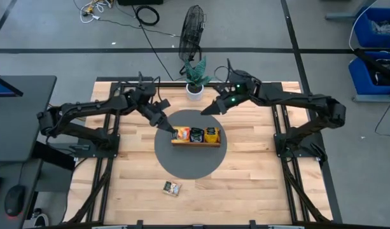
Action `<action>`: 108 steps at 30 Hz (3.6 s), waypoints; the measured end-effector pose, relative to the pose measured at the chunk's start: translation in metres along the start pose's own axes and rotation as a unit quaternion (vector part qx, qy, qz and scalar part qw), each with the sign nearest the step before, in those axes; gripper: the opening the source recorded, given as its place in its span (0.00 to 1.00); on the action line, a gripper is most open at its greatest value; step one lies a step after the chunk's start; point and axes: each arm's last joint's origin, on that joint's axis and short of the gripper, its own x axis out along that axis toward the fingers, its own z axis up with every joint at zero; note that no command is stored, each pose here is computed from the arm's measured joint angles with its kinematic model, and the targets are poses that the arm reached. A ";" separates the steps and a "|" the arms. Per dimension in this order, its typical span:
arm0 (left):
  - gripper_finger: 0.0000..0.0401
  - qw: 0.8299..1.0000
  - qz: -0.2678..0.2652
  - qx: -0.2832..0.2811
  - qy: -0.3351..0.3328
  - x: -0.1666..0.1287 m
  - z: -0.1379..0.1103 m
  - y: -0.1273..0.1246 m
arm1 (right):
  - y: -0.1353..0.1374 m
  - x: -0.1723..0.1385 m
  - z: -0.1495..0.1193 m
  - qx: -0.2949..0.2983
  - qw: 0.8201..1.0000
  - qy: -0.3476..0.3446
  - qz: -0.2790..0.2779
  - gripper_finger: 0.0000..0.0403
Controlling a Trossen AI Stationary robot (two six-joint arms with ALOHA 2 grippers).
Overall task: Pick & Place Tea
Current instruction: Put the yellow tea bag into the right section of the wooden organizer
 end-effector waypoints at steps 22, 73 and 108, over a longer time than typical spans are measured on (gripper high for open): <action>0.00 1.000 0.019 0.005 0.013 0.021 -0.014 -0.010 | -0.008 0.103 0.002 -0.041 0.986 0.162 0.010 0.57; 0.46 0.960 -0.025 0.153 -0.231 -0.029 0.023 -0.046 | 0.077 0.010 0.010 -0.197 0.967 -0.036 -0.160 0.00; 0.27 0.857 0.050 0.238 -0.454 -0.030 0.034 -0.063 | 0.096 0.036 0.033 -0.183 0.921 -0.305 -0.160 0.00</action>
